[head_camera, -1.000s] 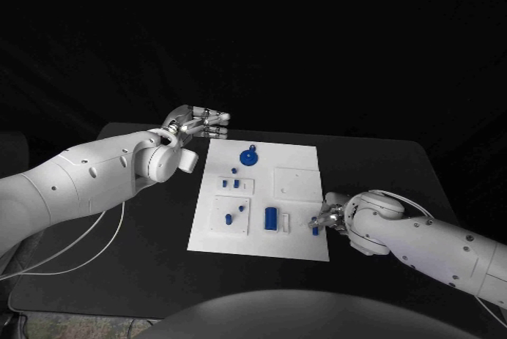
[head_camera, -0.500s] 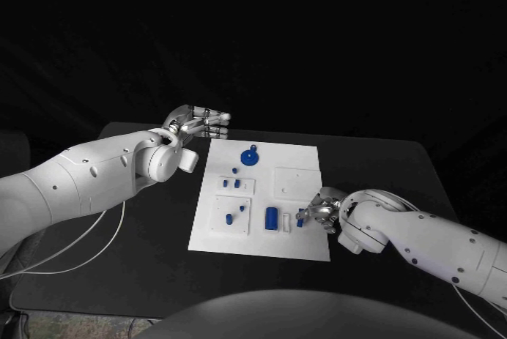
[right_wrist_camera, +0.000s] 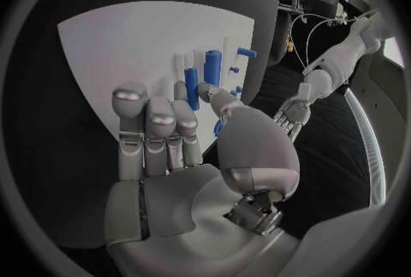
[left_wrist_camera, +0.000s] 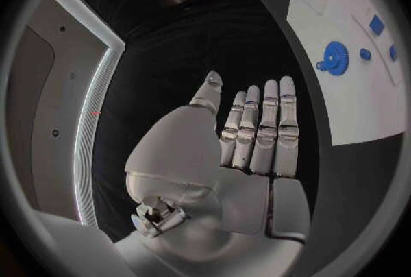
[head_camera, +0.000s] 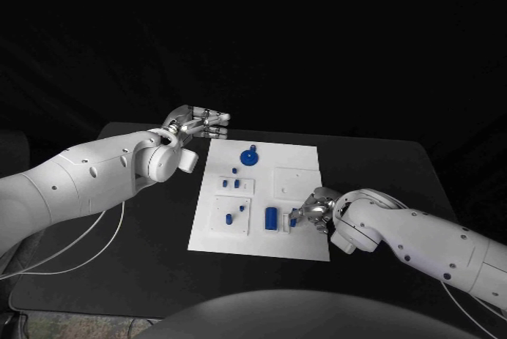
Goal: Assemble the parts on the task board
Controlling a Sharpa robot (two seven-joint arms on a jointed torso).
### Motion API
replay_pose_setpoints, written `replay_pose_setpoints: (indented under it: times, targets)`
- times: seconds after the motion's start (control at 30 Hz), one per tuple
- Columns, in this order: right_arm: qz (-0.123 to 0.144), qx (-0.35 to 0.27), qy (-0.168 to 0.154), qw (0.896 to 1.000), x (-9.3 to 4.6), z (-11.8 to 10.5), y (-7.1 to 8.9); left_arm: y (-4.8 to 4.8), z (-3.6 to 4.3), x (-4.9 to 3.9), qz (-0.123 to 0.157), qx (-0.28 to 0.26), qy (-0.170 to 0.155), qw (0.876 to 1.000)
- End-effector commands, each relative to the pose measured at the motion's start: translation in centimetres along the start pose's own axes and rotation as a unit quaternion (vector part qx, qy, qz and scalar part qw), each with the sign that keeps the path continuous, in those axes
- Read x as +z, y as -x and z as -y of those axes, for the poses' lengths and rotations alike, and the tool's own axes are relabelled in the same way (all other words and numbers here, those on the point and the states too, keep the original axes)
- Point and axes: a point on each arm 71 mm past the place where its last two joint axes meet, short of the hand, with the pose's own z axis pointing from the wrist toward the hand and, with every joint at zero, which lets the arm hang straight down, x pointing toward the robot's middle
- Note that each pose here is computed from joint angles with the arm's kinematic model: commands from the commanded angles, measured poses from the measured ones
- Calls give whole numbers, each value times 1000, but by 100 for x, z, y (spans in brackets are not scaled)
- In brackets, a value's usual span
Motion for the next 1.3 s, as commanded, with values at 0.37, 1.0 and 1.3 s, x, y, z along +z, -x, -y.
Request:
replay_pose_setpoints:
  times: [0.37, 1.0, 1.3]
  targets:
    - [-13, -30, -18, 999, 71, 3, -99, -24, 8, 4, -9, -2, -3, 1000]
    - [-16, -24, -5, 1000, 89, -62, -151, -27, 5, 7, -10, -2, -1, 1000]
    - [-20, -20, 3, 1000, 83, -88, -167, -27, 2, 6, -12, -2, 1, 1000]
